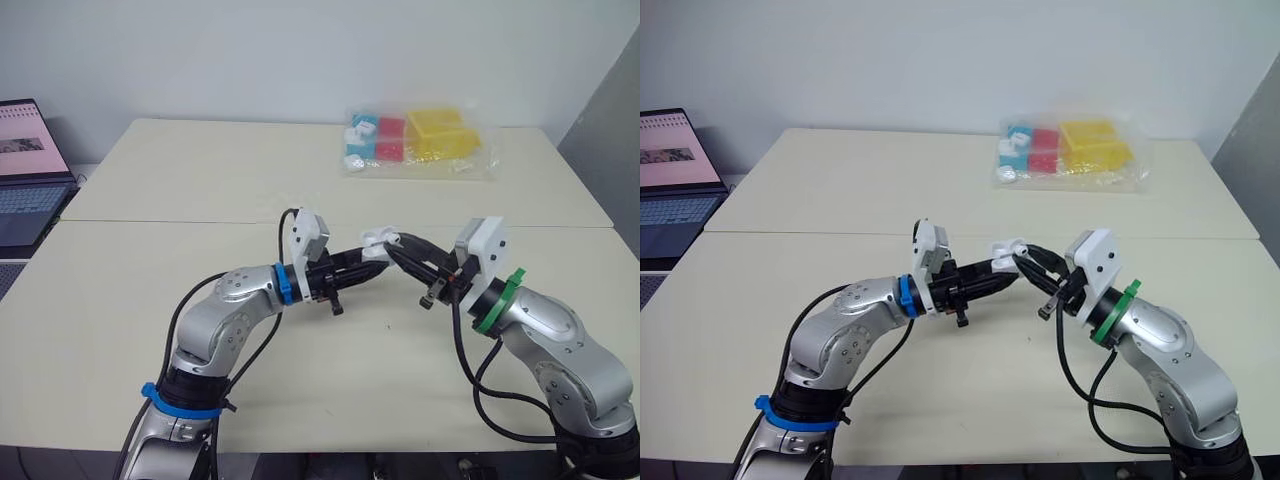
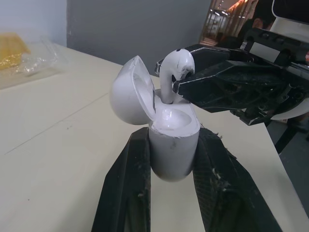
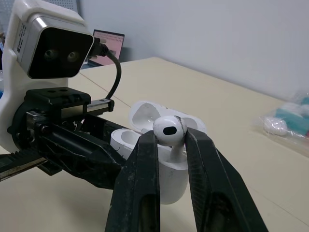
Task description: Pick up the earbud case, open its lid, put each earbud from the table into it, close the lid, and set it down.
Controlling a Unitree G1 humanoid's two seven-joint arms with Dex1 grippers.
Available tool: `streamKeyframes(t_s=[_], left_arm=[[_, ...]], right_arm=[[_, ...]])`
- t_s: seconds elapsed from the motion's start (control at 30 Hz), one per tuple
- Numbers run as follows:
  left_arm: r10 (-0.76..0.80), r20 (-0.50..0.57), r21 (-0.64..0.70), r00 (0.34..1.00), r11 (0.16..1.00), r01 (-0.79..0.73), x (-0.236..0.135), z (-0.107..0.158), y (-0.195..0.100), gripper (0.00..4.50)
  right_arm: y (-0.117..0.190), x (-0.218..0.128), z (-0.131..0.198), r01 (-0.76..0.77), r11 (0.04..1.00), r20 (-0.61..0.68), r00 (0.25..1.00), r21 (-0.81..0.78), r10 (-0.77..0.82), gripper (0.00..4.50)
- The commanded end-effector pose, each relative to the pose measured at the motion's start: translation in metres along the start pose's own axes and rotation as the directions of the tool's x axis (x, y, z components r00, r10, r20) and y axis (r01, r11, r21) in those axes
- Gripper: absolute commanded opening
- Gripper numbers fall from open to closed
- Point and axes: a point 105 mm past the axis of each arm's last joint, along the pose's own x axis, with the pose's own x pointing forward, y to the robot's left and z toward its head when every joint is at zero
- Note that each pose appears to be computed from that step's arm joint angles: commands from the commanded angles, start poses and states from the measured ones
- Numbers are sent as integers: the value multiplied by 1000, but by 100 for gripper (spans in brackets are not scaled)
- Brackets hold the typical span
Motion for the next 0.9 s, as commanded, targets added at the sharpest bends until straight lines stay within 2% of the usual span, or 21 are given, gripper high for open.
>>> streamKeyframes(t_s=[0.03,0.3,0.57,0.7,0.8,0.9], left_arm=[[-39,83,114,996,993,29,1,25,-9,81],[-44,84,144,995,989,32,2,24,-10,81],[-21,82,152,996,988,9,0,22,-6,81],[25,64,179,998,983,-37,-5,14,3,81],[25,46,191,999,981,-34,-9,7,3,81],[17,21,223,1000,975,-22,-13,2,3,81]], right_arm=[[8,-3,1,-48,999,-12,999,24,49,39],[5,-6,4,-49,998,-42,998,26,50,317],[6,-9,12,-55,997,-27,998,46,56,320],[2,-31,21,-84,996,-75,993,40,87,320],[-13,-48,20,-33,999,-156,987,27,36,320],[-31,-63,-7,68,997,-369,926,-34,-75,320]])
